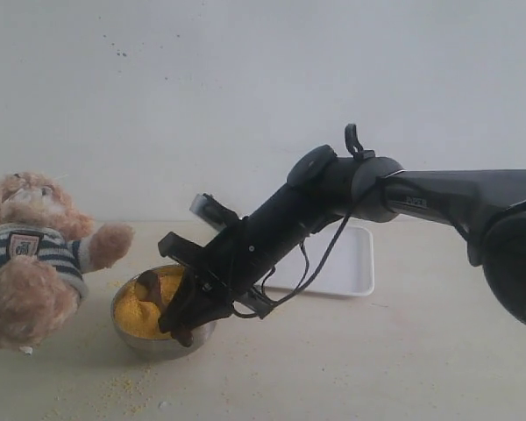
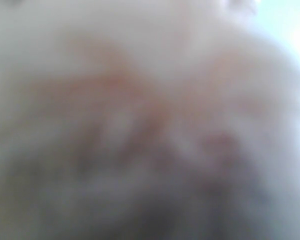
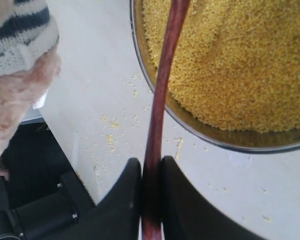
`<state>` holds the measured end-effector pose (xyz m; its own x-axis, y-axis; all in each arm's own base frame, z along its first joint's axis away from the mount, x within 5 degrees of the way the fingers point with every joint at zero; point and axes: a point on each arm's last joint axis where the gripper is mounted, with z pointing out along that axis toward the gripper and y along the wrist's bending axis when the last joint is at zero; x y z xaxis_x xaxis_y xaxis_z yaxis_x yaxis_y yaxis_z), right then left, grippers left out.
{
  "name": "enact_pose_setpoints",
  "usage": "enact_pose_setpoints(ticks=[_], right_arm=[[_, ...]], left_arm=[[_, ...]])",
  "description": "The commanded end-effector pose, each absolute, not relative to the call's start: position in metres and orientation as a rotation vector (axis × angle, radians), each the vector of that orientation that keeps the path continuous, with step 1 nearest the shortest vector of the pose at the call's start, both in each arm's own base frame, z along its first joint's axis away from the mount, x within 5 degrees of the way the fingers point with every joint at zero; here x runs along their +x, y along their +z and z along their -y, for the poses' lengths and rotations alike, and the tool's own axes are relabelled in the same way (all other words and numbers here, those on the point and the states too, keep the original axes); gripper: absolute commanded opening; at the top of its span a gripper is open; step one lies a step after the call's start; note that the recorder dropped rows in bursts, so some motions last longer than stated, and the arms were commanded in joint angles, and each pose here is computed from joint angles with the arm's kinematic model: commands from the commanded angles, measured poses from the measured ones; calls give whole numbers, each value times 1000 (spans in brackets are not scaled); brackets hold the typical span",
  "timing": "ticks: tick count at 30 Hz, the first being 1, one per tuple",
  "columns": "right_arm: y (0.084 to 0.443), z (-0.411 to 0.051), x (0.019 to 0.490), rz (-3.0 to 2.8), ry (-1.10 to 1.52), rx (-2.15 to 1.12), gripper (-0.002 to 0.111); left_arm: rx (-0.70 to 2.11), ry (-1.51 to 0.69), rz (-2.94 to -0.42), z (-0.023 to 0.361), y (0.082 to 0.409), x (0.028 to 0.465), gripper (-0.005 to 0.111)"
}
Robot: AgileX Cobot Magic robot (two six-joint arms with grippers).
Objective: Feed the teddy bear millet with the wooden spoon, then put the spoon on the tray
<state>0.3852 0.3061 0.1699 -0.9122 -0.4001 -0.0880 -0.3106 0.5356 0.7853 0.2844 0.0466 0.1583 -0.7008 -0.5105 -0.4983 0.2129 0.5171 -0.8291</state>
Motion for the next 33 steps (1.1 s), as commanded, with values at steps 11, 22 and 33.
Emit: enact_pose_setpoints(ticks=[11, 22, 33], right_arm=[[178, -288, 405, 2611, -1559, 501, 0], [178, -279, 412, 2628, -1578, 499, 0], [183, -281, 413, 2593, -1646, 453, 0]], left_arm=[[-258, -1270, -1974, -47, 162, 286, 4], [-326, -1219, -1946, -68, 162, 281, 4], [-252, -1314, -2140, -58, 150, 265, 4]])
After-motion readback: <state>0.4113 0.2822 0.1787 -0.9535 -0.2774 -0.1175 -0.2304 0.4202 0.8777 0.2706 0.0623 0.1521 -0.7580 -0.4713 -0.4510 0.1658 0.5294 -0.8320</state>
